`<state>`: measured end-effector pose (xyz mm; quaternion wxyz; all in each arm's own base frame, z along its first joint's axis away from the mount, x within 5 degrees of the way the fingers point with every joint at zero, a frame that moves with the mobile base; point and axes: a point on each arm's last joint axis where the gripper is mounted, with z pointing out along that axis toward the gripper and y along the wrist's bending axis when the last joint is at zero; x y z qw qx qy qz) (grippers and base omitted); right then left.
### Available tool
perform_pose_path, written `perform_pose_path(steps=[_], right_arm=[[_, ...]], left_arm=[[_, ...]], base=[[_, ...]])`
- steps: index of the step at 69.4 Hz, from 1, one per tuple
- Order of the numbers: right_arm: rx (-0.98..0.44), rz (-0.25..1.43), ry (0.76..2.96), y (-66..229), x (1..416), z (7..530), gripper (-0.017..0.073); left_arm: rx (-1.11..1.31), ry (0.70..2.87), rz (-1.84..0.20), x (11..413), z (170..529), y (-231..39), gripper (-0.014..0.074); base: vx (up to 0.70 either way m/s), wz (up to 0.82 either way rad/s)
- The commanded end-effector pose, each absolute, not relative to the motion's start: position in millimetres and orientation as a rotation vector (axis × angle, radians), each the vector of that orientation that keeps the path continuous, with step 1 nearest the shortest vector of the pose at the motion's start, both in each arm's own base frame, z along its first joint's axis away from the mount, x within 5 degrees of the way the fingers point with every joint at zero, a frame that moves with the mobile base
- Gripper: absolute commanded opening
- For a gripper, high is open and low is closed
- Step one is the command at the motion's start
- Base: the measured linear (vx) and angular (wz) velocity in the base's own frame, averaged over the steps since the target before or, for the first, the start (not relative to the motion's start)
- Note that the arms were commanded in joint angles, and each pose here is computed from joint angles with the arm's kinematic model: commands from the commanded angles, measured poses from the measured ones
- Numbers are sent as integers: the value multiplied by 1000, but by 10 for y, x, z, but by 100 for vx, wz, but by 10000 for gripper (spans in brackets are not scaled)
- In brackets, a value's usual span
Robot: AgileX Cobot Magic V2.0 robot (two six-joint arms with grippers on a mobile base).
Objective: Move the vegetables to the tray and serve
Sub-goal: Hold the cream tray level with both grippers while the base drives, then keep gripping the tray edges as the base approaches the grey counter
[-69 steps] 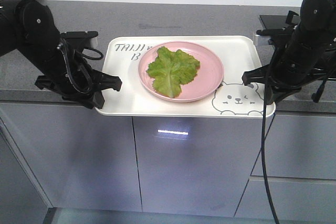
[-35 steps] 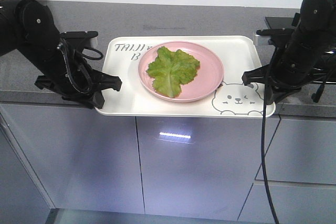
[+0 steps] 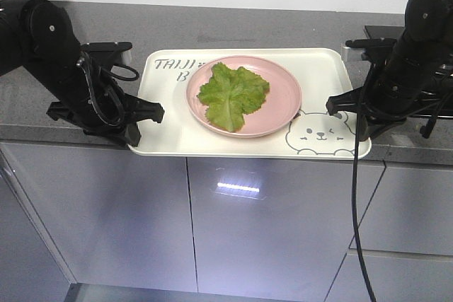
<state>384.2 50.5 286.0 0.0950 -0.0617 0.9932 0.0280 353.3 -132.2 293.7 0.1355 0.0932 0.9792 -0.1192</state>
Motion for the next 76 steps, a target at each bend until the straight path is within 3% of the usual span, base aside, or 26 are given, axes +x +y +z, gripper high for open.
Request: perform_pose_path(steps=[1, 76], right_arm=[[-237, 218, 2847, 646, 3753, 3158, -8], [-237, 218, 2847, 646, 3753, 3158, -8]], left_arm=[[270, 2674, -542, 3451, 3290, -1492, -8], [270, 2674, -542, 3451, 3290, -1492, -8]], base=[[4, 3], [4, 3]])
